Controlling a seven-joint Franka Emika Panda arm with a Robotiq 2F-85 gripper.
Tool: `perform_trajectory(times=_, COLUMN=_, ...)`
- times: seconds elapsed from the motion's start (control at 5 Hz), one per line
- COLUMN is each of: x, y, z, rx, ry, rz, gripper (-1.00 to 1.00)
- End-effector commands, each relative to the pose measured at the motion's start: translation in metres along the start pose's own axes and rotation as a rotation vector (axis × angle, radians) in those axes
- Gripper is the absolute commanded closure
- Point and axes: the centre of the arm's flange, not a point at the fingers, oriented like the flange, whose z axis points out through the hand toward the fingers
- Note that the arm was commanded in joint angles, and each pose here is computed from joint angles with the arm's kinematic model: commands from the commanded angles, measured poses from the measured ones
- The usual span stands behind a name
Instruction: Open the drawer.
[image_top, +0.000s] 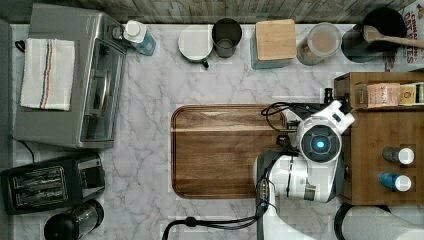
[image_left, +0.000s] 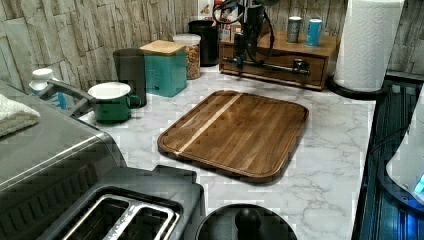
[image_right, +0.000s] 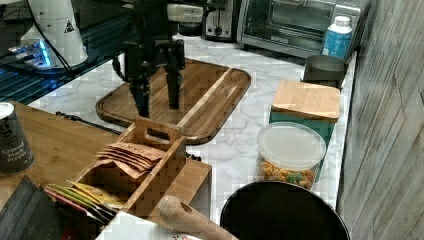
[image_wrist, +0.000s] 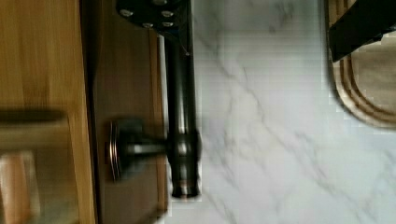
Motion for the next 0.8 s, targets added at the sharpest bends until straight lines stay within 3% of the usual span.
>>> perform_trajectory(times=0.2, x=0.009, y=0.045, z=-0.033, rx=-0.061, ry=0.015, rz=0.052, gripper=-1.00)
perform_trajectory(times=0.8, x=0.009, y=0.042, z=-0.006, rx=-0.038, ry=0.015, rz=0.092, gripper=-1.00)
